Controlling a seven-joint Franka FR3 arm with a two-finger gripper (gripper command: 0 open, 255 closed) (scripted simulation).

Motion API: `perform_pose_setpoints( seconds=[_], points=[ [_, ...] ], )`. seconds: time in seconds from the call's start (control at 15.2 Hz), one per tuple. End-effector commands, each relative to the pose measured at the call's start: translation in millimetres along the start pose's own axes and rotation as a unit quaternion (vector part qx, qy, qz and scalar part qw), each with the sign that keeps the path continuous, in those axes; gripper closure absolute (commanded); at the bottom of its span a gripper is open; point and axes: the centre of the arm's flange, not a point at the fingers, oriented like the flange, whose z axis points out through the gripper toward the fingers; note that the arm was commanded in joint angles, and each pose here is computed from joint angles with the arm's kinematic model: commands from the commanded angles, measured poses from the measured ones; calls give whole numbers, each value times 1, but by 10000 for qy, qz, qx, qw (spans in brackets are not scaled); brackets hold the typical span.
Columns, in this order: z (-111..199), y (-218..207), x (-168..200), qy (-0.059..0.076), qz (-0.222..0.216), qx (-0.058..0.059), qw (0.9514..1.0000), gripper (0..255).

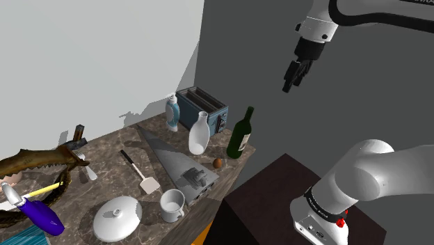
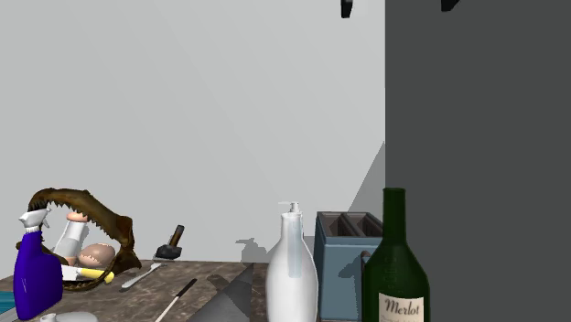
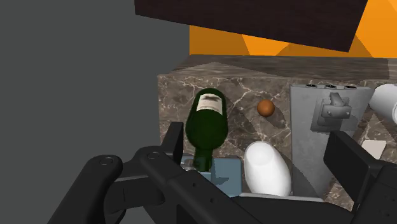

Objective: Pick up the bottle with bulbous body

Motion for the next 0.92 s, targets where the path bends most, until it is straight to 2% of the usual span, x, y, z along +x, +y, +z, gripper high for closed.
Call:
perform_pose_setpoints(
  seconds=[0.0,0.86],
  points=[
    [0,0,0,0,0,0,10000,0],
    [106,-50,124,21,-217,51,9997,0]
  ],
)
